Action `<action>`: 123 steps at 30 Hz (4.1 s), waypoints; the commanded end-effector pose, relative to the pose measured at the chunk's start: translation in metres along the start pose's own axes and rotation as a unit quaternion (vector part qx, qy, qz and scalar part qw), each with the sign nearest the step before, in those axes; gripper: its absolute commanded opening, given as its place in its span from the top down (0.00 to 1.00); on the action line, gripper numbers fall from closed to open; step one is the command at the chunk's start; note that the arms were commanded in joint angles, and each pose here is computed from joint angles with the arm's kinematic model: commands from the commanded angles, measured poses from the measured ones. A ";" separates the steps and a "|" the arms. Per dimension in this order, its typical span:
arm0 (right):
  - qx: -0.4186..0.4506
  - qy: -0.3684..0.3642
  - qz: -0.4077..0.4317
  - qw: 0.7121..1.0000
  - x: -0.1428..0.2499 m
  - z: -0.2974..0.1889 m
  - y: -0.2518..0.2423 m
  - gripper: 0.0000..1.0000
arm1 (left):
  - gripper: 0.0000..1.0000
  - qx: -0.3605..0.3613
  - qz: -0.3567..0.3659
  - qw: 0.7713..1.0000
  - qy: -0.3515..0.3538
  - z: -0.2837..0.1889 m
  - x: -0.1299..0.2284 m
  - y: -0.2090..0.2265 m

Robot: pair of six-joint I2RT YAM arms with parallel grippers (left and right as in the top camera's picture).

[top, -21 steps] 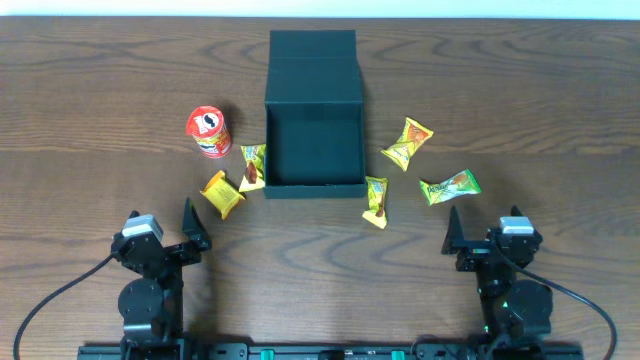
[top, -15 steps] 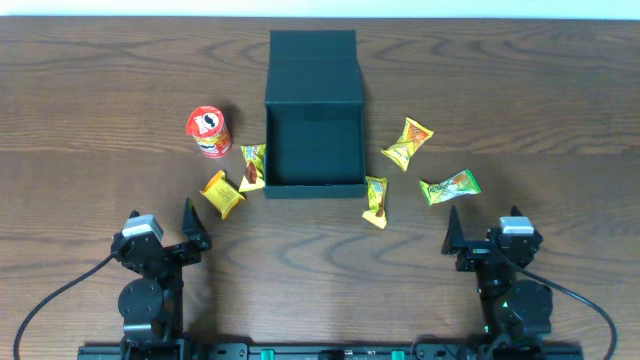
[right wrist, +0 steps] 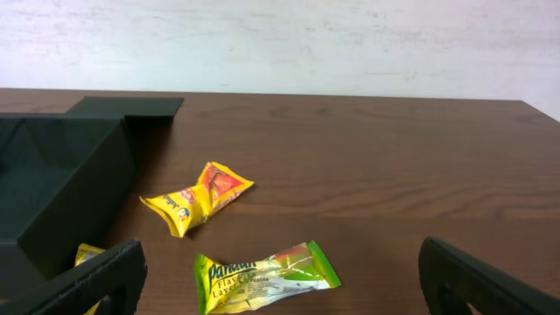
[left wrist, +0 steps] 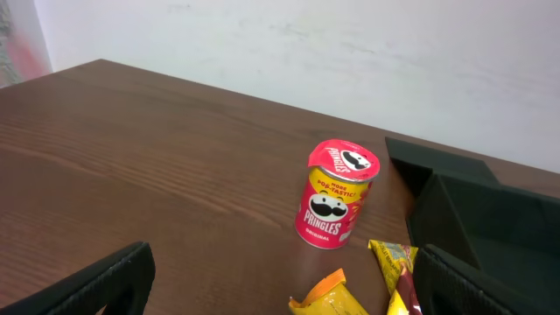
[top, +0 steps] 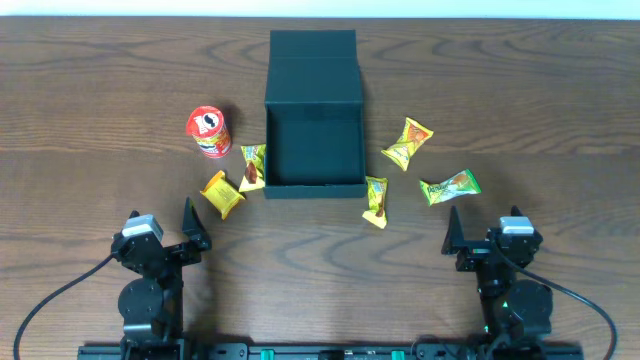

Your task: Pack container

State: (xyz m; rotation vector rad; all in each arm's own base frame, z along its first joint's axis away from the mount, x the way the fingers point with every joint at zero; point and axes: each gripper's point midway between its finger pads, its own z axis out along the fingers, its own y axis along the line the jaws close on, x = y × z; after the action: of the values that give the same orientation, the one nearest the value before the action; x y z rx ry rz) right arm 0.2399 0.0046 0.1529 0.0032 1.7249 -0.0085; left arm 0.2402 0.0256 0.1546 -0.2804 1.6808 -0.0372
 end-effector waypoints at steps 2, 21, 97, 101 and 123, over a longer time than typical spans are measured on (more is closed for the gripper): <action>0.008 -0.002 -0.007 1.000 0.000 0.000 -0.003 0.01 | 0.04 -0.014 -0.003 1.000 0.016 0.002 0.016 0.007; 0.008 -0.002 -0.007 1.000 0.000 0.000 -0.003 0.01 | 0.04 0.032 -0.030 0.999 0.028 0.002 0.020 -0.009; 0.008 -0.001 -0.007 1.000 0.001 0.000 -0.003 0.01 | 0.04 0.074 0.225 0.830 0.506 0.198 0.054 -0.053; 0.008 -0.001 -0.007 1.000 0.001 0.000 -0.003 0.01 | 0.05 0.089 0.216 0.830 0.506 0.202 0.061 -0.059; 0.008 -0.001 -0.007 1.000 0.001 0.000 -0.003 0.01 | 0.24 0.101 0.208 0.828 0.511 0.207 0.075 -0.062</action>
State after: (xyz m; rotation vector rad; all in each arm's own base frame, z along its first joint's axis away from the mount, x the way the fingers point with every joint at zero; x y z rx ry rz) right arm 0.2400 0.0045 0.1529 0.0032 1.7233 -0.0090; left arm 0.4410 -0.0189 0.0658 0.3471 2.7589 -0.0395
